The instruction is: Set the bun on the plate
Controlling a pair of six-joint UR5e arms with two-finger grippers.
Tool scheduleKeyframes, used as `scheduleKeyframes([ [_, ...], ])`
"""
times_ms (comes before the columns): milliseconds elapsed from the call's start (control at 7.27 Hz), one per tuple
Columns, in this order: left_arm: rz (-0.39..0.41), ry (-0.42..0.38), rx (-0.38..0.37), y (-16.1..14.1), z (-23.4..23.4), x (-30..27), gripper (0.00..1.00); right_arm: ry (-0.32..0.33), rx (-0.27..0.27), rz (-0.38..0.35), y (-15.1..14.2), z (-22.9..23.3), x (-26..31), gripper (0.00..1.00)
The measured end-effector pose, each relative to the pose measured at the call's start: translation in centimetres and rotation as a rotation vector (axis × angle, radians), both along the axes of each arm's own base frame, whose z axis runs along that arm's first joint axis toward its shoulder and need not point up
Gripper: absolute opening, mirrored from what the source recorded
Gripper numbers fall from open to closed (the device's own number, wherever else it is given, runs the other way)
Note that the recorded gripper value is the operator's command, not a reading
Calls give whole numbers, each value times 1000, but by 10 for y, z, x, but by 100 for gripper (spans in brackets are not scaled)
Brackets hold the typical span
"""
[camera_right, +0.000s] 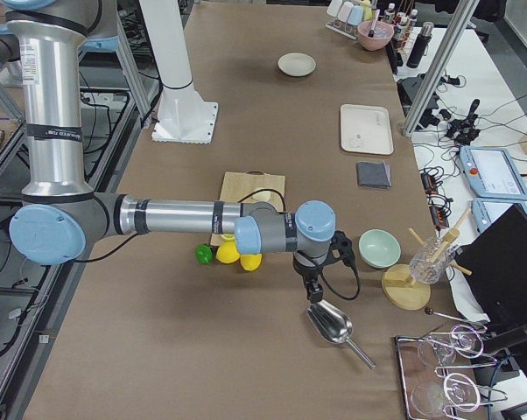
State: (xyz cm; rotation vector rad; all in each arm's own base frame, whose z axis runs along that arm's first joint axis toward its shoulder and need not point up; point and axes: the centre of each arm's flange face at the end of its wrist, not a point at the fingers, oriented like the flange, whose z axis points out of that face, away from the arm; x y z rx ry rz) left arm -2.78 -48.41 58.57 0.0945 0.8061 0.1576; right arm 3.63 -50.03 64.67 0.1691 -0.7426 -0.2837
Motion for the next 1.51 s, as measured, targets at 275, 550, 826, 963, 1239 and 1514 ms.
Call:
scheduleKeyframes([
  [275,0,-1,3,-1,-1,0,98,-2,0,-2,0,0,-1,100],
  [550,0,-1,9,-2,-4,0,98,-2,2,-6,-1,0,-3,100],
  [826,0,1,21,-2,-9,0,98,-4,7,-12,-1,-2,-5,100],
  [963,-1,4,30,-1,-11,0,98,-4,15,-17,-2,-3,-6,100],
  [1239,0,8,55,-2,-17,1,98,-9,29,-27,-3,-5,-9,100],
  [1514,3,10,81,-6,-24,2,98,-20,39,-39,-6,-10,-16,100],
])
